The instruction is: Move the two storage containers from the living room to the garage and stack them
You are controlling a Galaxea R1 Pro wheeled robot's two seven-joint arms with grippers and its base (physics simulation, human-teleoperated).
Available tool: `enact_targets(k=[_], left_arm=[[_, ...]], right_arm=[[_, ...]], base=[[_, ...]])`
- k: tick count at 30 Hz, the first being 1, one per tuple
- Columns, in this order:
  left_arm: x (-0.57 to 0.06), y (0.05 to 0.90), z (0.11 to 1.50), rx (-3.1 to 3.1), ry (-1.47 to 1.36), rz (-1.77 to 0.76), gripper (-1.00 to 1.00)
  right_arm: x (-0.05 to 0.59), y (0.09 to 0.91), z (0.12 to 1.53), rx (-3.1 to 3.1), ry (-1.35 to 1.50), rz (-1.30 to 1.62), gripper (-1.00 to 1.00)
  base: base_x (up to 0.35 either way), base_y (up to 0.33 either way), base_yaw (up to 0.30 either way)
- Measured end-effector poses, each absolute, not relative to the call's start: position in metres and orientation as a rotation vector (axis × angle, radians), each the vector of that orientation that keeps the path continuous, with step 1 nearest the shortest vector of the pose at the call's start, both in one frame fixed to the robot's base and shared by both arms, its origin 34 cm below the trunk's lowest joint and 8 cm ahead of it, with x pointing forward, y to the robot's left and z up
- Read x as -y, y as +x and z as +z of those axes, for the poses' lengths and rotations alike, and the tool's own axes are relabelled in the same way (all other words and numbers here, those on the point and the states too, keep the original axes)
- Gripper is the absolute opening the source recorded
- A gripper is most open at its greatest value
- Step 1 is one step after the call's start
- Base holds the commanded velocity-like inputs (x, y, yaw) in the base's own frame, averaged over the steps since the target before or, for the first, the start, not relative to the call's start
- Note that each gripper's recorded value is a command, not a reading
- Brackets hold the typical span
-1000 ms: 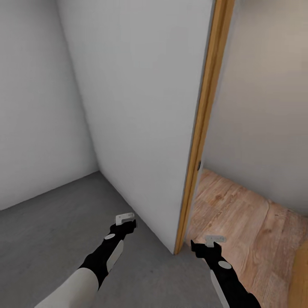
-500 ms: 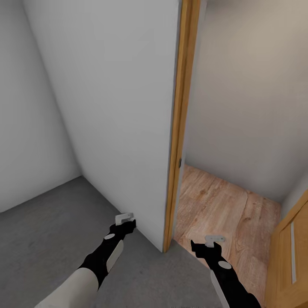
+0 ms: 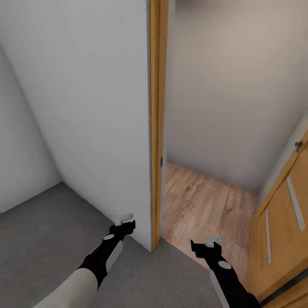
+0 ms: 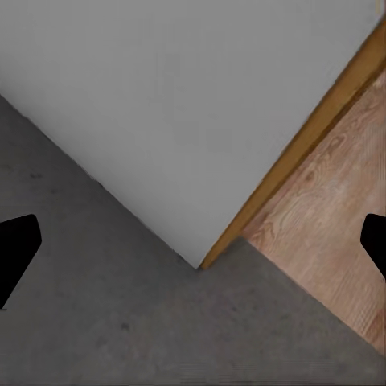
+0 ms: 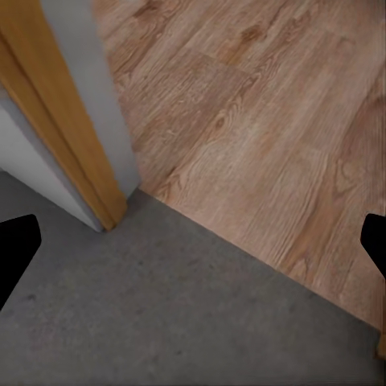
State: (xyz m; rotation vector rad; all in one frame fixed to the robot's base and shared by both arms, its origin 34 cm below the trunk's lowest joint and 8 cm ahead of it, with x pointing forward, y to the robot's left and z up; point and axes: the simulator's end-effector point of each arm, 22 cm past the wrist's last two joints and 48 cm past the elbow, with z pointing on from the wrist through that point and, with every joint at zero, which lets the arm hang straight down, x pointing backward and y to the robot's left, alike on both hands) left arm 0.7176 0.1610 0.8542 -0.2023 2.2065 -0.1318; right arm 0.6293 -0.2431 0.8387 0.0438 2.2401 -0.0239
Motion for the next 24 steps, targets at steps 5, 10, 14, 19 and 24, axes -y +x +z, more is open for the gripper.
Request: enact_targets(k=[5,10,14,19,24], left_arm=[[-0.1601,0.7136,0.8485,-2.221,-0.201,-0.131,1.00],[-0.1606,0.7131,0.8477,-2.223,-0.201,-0.130,1.00],[-0.1598,0.7129,0.8476,-2.224,-0.201,-0.131,1.00],[-0.1595,0.7128,0.8475,-2.225,-0.201,-0.132,1.00],[-0.1586,0.7127,0.8476,-2.225,-0.201,-0.133,1.00]], right_arm=[[0.2431,0.6293,0.8387,-2.240,0.044,-0.024,1.00],[0.2431,0.6293,0.8387,-2.240,0.044,-0.024,1.00],[0.2431,0.6293,0.8387,-2.240,0.044,-0.024,1.00],[0.2430,0.6293,0.8387,-2.240,0.043,-0.024,1.00],[0.2431,0.6293,0.8387,-2.240,0.044,-0.024,1.00]], base=[[0.000,0.000,-0.267],[0.000,0.000,-0.267],[0.000,0.000,-0.267],[0.000,0.000,-0.267],[0.000,0.000,-0.267]])
